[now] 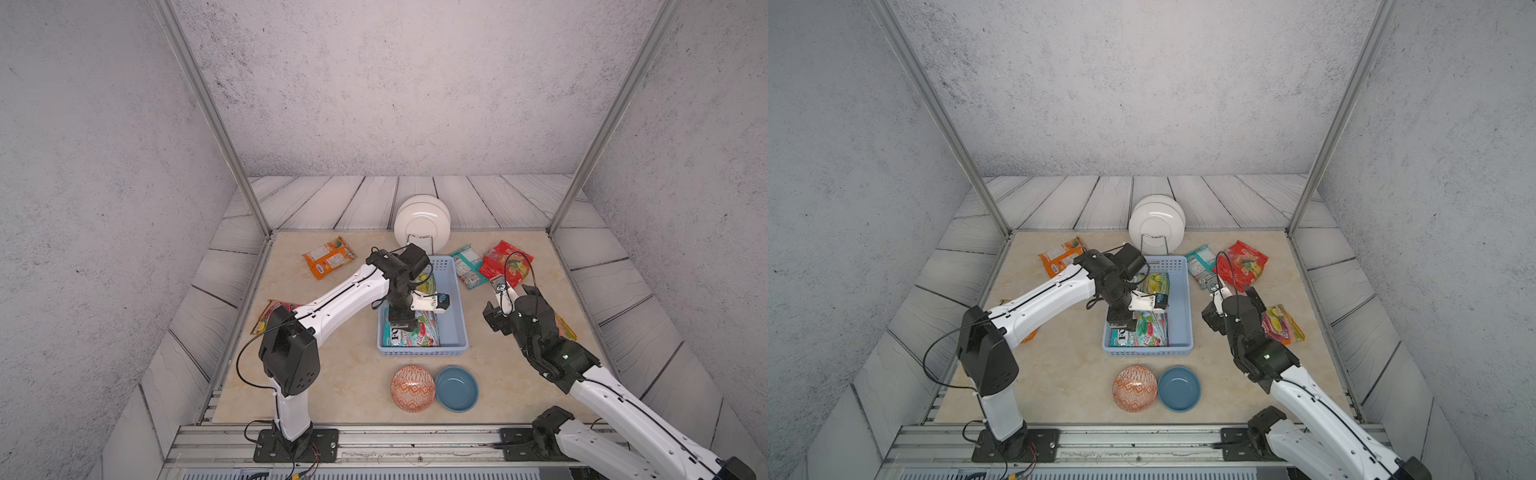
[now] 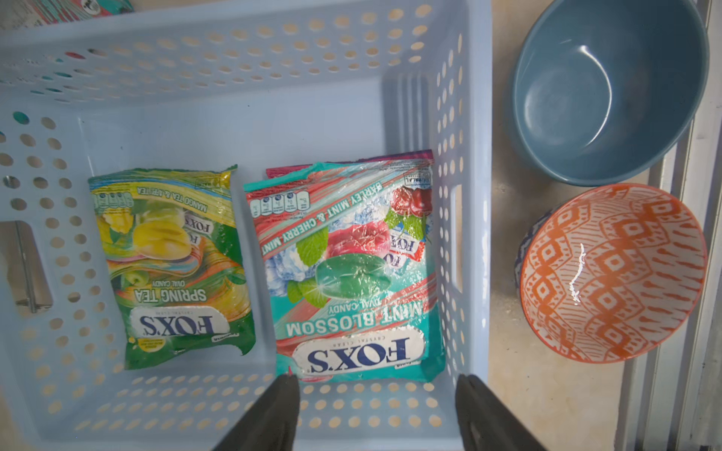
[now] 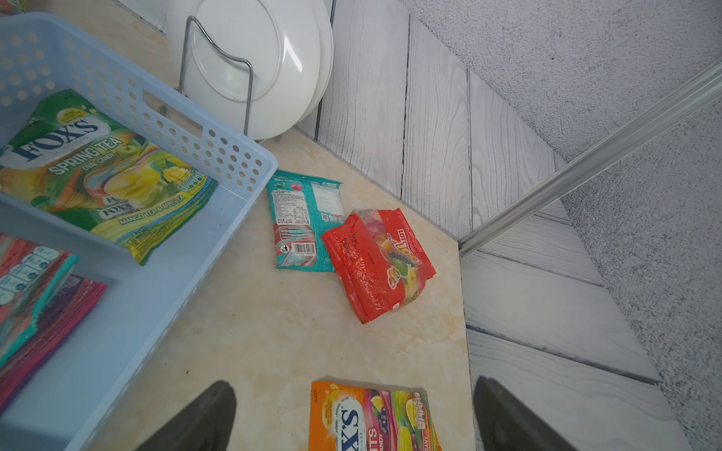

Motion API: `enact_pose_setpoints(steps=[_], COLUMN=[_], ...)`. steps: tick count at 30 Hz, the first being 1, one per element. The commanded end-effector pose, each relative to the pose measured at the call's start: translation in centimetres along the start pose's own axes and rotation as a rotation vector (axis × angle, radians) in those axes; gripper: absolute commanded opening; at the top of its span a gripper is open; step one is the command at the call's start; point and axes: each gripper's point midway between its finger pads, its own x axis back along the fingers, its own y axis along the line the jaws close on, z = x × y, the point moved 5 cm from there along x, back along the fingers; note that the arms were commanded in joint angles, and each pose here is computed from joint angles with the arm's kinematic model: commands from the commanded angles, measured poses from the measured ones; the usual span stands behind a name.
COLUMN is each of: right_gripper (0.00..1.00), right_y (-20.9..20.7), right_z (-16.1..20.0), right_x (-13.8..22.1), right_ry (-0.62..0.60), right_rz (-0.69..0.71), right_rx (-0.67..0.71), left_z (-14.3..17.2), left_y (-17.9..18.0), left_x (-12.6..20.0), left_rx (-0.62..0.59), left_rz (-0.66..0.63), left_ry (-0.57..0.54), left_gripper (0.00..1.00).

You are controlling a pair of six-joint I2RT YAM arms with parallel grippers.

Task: Put the candies in the basket
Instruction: Place the candy in the basket.

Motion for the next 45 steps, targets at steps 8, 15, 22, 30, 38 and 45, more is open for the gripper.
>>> enact_pose_setpoints(steps=[8,15,22,30,38,45], right_gripper=[0.99,0.99,0.99,0.99,0.99,0.99], right_y=[-0.2,-0.2,-0.3,-0.3,-0.5,-0.3], right_z=[-0.3,-0.4,-0.3,-0.2,-0.3,-0.6], right_x=[0.0,-0.1,0.0,0.0,0.2,0.1], right_ry=[-0.013,-0.007,-0.01,-0.008,-0.025,-0.027], right_rz=[0.006,0.008,0.015,0.015,0.015,-0.009], right_rx=[-0.019,-0.019,-0.016,-0.023,-0.043,-0.082], left_z=[0.5,0.9,2.1,1.7,-0.5,-1.0], left_y=[0.8,1.9,1.2,0.3,0.3,0.1], left_x=[-5.1,-8.8,-12.2,-9.6,-2.3,3.2], left_rx=[-0.018,-0.011,0.018,0.041,0.042,0.115], left_rz=[-0.007,0.022,0.109,0.104,0.03,-0.079], left_ry=[0.009,0.046,0.086,0.037,-0.075,-0.165], left_gripper=[0.63,0.57,0.42,0.47,0.63,0.71])
